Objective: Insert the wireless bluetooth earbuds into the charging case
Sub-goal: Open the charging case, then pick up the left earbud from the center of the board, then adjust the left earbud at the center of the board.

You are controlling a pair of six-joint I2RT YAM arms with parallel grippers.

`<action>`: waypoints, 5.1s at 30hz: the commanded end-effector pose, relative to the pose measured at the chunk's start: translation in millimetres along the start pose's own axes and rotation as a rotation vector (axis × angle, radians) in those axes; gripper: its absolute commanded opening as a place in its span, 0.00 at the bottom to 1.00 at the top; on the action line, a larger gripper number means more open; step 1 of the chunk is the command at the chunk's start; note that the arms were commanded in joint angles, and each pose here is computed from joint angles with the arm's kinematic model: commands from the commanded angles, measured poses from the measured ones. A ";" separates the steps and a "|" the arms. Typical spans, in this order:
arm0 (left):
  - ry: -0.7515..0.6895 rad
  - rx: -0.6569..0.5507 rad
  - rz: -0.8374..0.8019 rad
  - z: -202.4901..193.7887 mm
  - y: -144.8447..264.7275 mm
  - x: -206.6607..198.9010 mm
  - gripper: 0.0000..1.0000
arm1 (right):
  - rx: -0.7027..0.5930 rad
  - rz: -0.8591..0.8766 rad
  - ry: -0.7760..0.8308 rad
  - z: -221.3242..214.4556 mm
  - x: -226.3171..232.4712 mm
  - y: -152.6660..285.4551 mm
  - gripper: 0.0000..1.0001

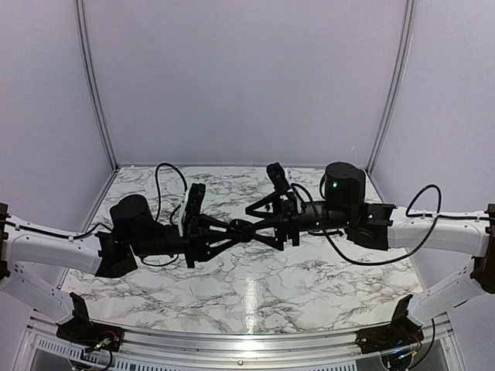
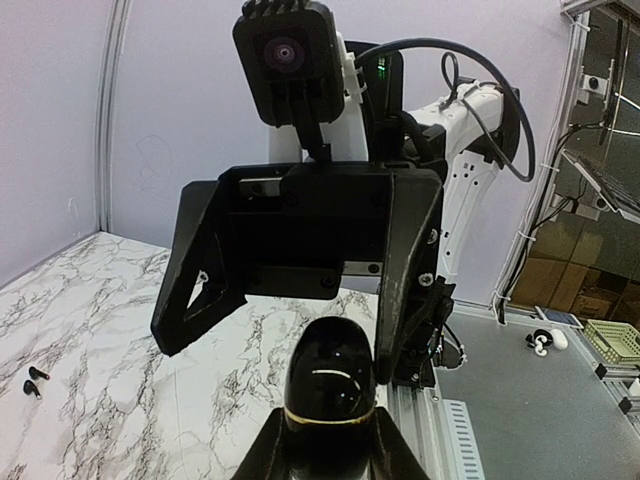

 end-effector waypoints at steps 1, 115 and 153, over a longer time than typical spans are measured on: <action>-0.022 -0.018 -0.038 6.2 1.4 -7.8 0.00 | 0.004 -0.003 0.015 10.0 0.0 -4.8 0.77; -0.192 0.033 0.052 -28.4 35.3 -7.8 0.00 | 0.648 -0.803 -0.269 -135.9 -307.6 44.7 0.13; -0.167 0.012 0.057 -29.6 56.1 -16.0 0.00 | 1.198 -0.504 -0.139 -223.7 -66.0 18.9 0.13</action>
Point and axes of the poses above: each gripper's point midway between its finger pads, its own y axis back along the fingers, its own x axis along the line the jaws close on, z = x × y, the point moved 2 cm from there along y, back along the fingers, and after that the axes turned 4 degrees about -y, right-handed, at the moved point
